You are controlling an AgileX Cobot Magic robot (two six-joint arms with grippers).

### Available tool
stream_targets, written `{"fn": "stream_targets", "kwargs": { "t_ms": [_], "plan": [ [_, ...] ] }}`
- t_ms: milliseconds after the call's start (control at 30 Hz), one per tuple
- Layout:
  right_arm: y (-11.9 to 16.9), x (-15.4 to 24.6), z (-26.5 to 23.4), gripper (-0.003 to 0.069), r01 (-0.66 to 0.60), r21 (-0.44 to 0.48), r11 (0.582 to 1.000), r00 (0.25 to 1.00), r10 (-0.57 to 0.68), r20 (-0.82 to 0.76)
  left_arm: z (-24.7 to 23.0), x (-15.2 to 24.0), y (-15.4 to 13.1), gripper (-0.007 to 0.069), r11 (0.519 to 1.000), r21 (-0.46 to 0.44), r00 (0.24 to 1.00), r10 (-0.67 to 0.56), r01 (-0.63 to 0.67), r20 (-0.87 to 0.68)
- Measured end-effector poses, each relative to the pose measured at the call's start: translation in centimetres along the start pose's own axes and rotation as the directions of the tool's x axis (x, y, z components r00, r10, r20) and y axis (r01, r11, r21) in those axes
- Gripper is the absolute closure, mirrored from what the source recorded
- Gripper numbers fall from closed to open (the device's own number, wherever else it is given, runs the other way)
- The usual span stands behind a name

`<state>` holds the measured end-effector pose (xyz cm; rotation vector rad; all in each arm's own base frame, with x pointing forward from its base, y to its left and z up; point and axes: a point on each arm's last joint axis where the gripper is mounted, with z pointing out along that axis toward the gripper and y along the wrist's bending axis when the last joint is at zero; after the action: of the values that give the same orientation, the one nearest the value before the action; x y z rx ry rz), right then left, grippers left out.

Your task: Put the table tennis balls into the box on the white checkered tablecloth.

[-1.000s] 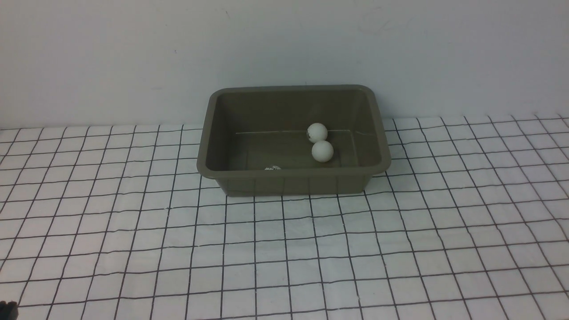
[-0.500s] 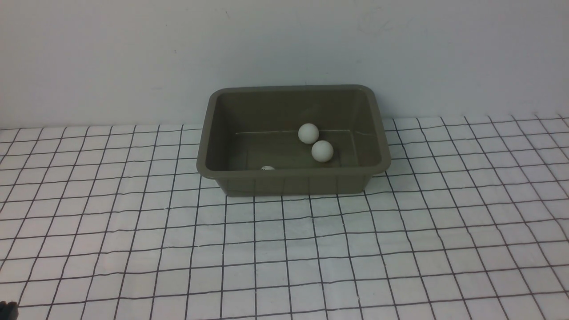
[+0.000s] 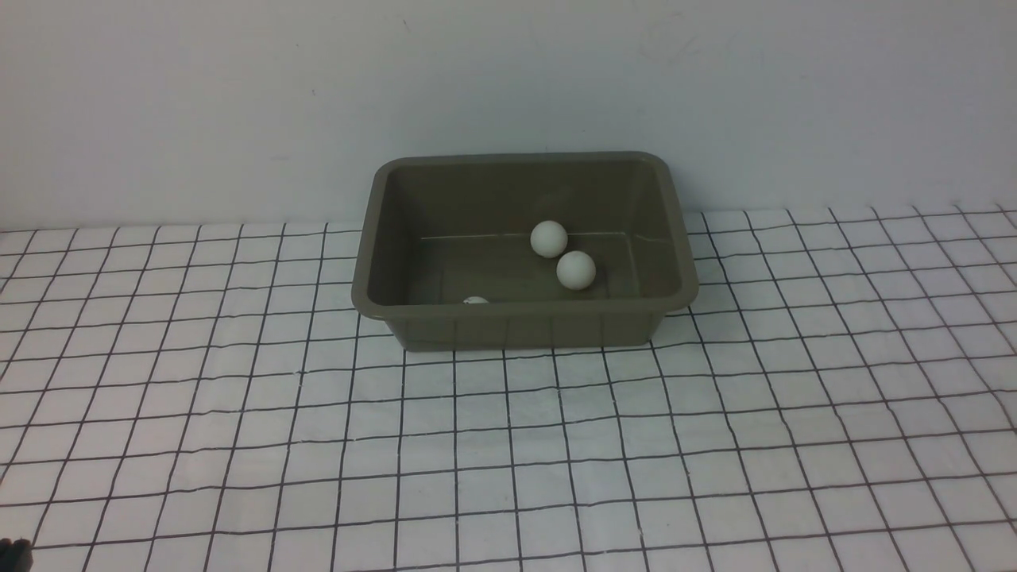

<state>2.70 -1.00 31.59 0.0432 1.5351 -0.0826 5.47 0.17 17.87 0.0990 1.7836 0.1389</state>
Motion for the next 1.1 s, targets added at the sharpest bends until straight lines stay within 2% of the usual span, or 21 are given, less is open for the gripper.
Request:
{"fn": "stream_targets", "kwargs": {
  "t_ms": [133, 333, 500, 700, 1100],
  "plan": [
    [0.7, 5.0, 1.7, 0.0676, -0.107, 0.001, 0.994, 0.994, 0.107, 0.016, 0.0, 0.0, 0.0, 0.0629, 1.0, 0.0, 1.0, 0.0, 0.0, 0.0],
    [1.1, 10.8, 2.4, 0.0676, -0.146, -0.022, 0.989, 0.989, 0.146, 0.022, 0.0, 0.0, 0.0, 0.0629, 1.0, 0.0, 1.0, 0.0, 0.0, -0.001],
    [1.1, 11.8, 2.5, 0.0676, -0.145, -0.008, 0.989, 0.989, 0.145, -0.025, 0.0, 0.0, 0.0, 0.0629, 1.0, 0.0, 1.0, 0.0, 0.0, -0.002],
    [0.7, 13.4, 2.3, 0.0676, -0.124, 0.056, 0.991, 0.97, 0.133, -0.202, 0.0, 0.0, 0.0, 0.0629, 1.0, 0.0, 1.0, 0.0, 0.0, -0.002],
    [0.7, 13.5, 2.2, 0.0676, -0.13, 0.061, 0.99, 0.966, 0.14, -0.215, 0.0, 0.0, 0.0, 0.0629, 1.0, 0.0, 1.0, 0.0, 0.0, -0.002]
  ]
}}
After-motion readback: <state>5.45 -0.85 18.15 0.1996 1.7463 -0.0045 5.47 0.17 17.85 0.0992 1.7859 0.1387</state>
